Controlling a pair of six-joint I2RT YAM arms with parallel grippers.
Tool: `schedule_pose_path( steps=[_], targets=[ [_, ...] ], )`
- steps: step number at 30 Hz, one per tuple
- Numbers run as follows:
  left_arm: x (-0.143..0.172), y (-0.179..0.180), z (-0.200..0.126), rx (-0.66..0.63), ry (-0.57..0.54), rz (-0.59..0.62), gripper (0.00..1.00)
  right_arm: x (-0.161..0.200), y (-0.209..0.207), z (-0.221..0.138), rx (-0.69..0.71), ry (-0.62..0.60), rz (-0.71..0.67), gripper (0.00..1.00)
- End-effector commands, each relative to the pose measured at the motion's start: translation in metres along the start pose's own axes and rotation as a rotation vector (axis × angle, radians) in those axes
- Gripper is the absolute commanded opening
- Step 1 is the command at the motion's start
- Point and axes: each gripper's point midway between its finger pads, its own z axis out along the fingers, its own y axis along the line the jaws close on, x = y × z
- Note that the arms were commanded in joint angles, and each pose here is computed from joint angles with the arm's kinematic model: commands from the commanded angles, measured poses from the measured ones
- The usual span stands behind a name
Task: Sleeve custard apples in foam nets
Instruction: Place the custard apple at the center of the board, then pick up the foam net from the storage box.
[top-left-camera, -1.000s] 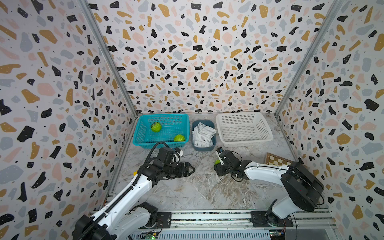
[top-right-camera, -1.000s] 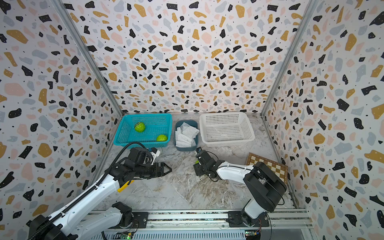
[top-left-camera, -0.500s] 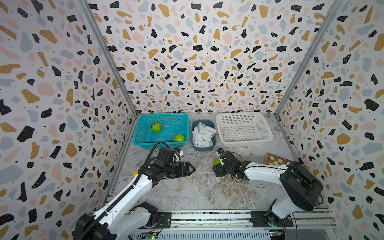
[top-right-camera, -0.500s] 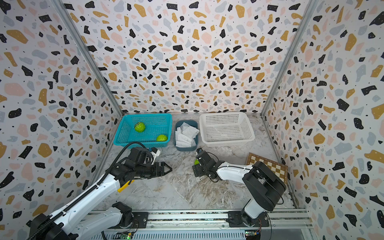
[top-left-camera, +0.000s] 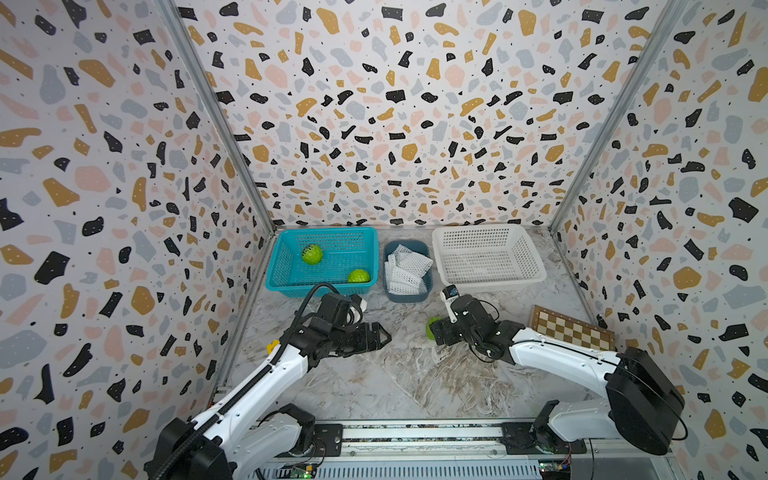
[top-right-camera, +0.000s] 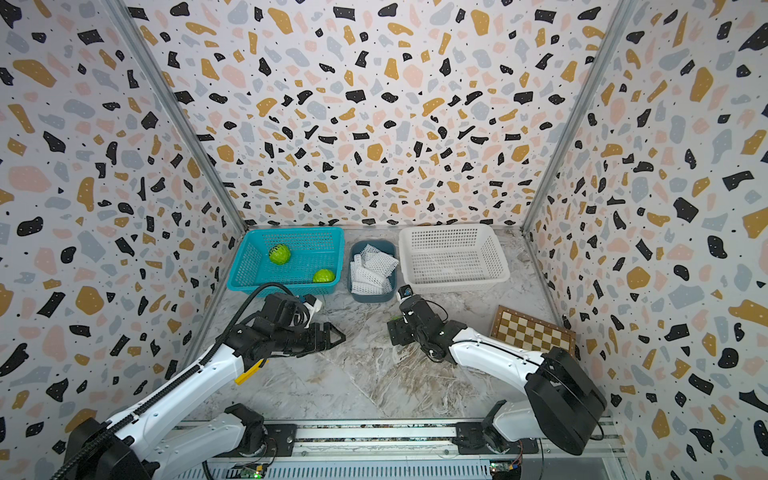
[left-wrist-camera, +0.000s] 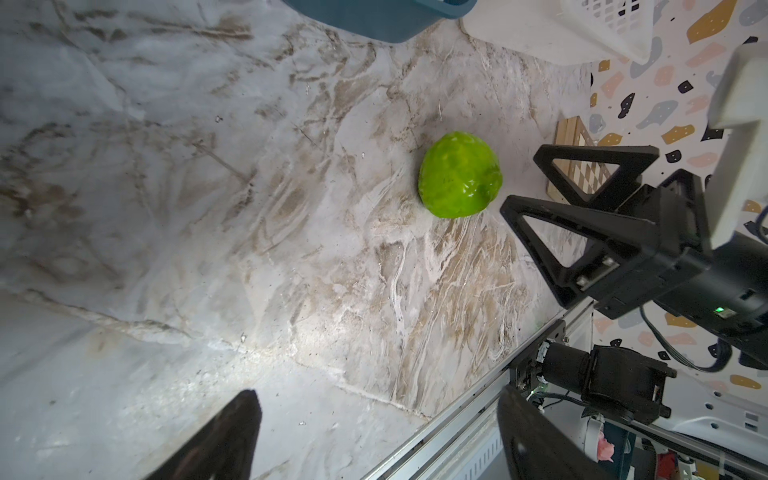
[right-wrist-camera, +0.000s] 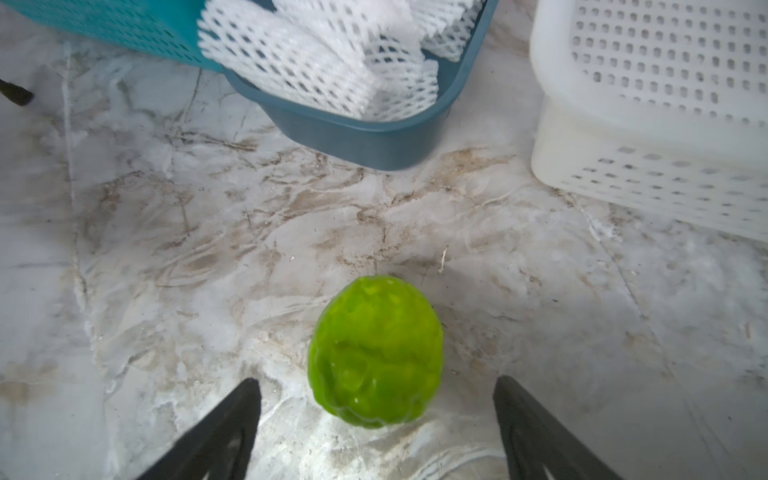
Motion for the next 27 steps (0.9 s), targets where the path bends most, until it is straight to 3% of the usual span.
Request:
schedule_pose_path(
  steps=[1, 10, 17, 27],
  targets=[
    [-0.01, 0.0, -0.001, -0.004, -0.053, -0.014, 0.87, -0.033, 0.002, -0.015, -0.029, -0.054, 0.046, 0.85],
    [-0.012, 0.003, -0.007, -0.024, -0.091, -0.037, 0.86, -0.092, 0.013, -0.007, -0.166, -0.114, 0.132, 0.62],
    [-0.009, 0.005, -0.012, -0.029, -0.103, -0.041, 0.86, -0.117, 0.022, 0.02, -0.242, -0.118, 0.162, 0.63],
    [-0.008, 0.006, -0.013, -0.034, -0.103, -0.045, 0.86, -0.122, 0.016, 0.066, -0.304, -0.088, 0.243, 0.65]
  ],
)
